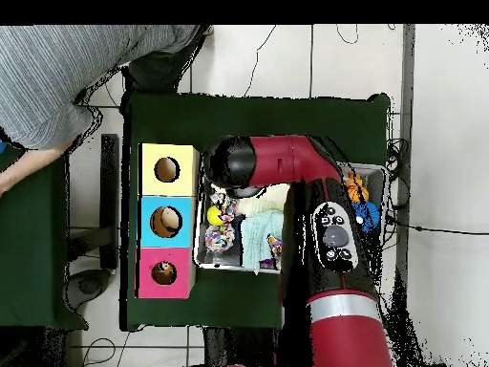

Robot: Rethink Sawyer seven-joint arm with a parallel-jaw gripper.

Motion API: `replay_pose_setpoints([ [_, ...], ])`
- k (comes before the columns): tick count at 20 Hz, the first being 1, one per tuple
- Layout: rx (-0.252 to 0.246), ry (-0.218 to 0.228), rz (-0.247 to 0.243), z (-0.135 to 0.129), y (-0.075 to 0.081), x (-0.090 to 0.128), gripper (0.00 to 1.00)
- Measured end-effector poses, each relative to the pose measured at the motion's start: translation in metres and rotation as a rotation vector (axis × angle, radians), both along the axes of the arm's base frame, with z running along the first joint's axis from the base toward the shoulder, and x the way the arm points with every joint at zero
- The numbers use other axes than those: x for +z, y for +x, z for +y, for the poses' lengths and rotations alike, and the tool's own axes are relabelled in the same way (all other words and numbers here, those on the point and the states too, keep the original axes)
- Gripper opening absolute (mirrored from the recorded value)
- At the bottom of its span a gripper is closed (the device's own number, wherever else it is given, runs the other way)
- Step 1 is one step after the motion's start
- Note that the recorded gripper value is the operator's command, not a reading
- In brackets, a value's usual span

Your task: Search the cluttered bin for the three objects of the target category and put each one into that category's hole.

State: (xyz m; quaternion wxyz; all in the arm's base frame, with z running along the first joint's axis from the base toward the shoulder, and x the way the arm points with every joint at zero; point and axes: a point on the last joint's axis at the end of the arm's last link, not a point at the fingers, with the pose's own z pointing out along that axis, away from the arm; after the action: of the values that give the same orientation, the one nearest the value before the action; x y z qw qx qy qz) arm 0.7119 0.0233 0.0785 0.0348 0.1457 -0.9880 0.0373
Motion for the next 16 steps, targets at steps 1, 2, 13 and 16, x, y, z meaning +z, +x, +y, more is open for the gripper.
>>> replay_pose_setpoints([
  [1,-0.002,0.000,0.001,-0.001,0.000,-0.001,1.00],
  [2,-0.004,0.000,0.002,-0.001,0.000,-0.003,1.00],
  [13,-0.040,-0.001,0.013,-0.013,0.007,-0.022,1.00],
  [16,-0.044,-0.002,0.022,-0.015,0.003,-0.031,1.00],
])
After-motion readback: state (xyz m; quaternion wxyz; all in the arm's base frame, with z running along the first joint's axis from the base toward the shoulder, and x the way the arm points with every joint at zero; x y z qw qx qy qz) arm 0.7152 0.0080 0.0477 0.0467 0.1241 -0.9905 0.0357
